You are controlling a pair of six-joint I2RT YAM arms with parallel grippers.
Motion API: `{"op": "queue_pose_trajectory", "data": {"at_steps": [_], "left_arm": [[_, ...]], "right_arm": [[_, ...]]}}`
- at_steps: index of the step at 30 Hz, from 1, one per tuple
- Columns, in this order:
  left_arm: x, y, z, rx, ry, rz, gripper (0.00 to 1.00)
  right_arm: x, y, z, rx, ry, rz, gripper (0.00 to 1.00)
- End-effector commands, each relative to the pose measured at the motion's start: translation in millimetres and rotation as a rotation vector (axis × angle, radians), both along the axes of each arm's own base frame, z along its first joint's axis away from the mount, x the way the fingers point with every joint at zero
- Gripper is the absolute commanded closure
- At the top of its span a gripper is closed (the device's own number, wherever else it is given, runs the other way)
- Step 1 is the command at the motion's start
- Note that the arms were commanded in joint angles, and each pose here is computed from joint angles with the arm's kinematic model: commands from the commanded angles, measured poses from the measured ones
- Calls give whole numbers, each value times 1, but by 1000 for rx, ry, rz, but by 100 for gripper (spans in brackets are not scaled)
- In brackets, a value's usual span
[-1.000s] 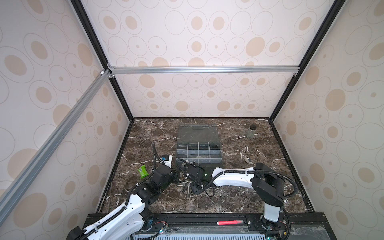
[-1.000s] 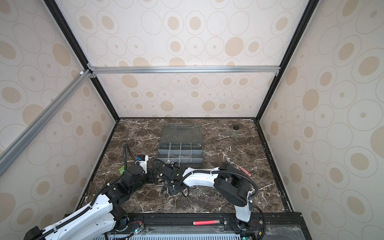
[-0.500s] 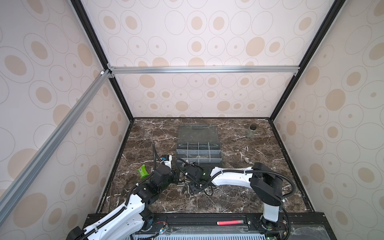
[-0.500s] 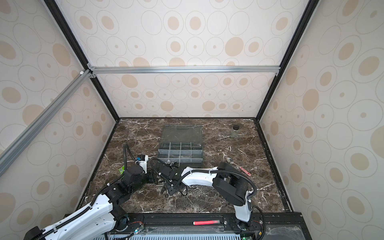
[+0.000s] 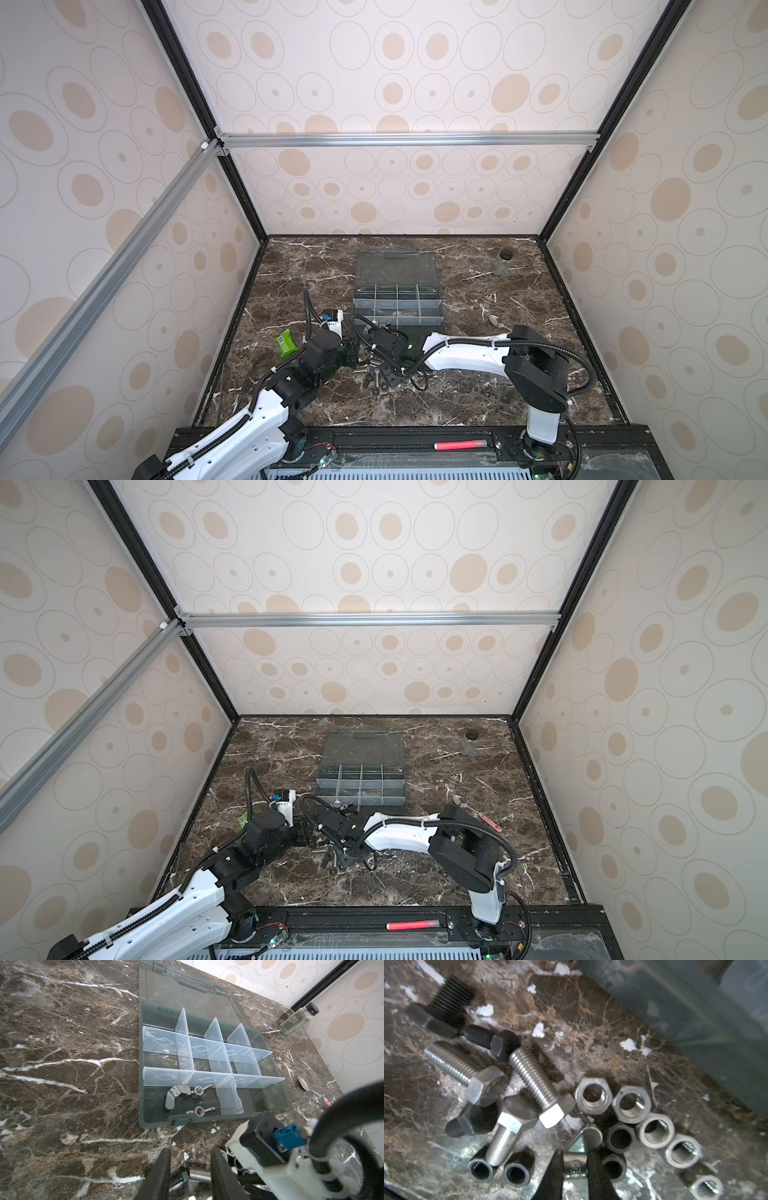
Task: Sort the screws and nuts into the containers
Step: 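Close the right gripper on the wing nut and lift it toward the organizer, then lower the wing nut into the organizer's front compartment and open the right gripper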
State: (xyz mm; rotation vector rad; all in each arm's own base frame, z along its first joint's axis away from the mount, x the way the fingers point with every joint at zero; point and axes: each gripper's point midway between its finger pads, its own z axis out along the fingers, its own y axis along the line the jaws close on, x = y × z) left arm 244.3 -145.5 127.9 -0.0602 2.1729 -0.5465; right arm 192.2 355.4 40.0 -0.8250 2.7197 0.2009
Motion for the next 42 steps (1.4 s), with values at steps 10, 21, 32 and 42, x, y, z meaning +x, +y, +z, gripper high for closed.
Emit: {"op": "queue_pose_trajectory", "data": {"at_steps": [10,21,32,42], "left_arm": [[3,-1,12,-19,-29,-7,67],[3,0,23,-19,-46,-10,67],[1,0,22,-39,-46,-9,67],[2,-2,21,-33,-44,-16,66]], "right_arm": [[96,30,86,92,-258,23,77],[123,52,62,43,-255,58,75],[122,44,52,1,-245,51,72],[123,44,63,27,-259,41,71]]}}
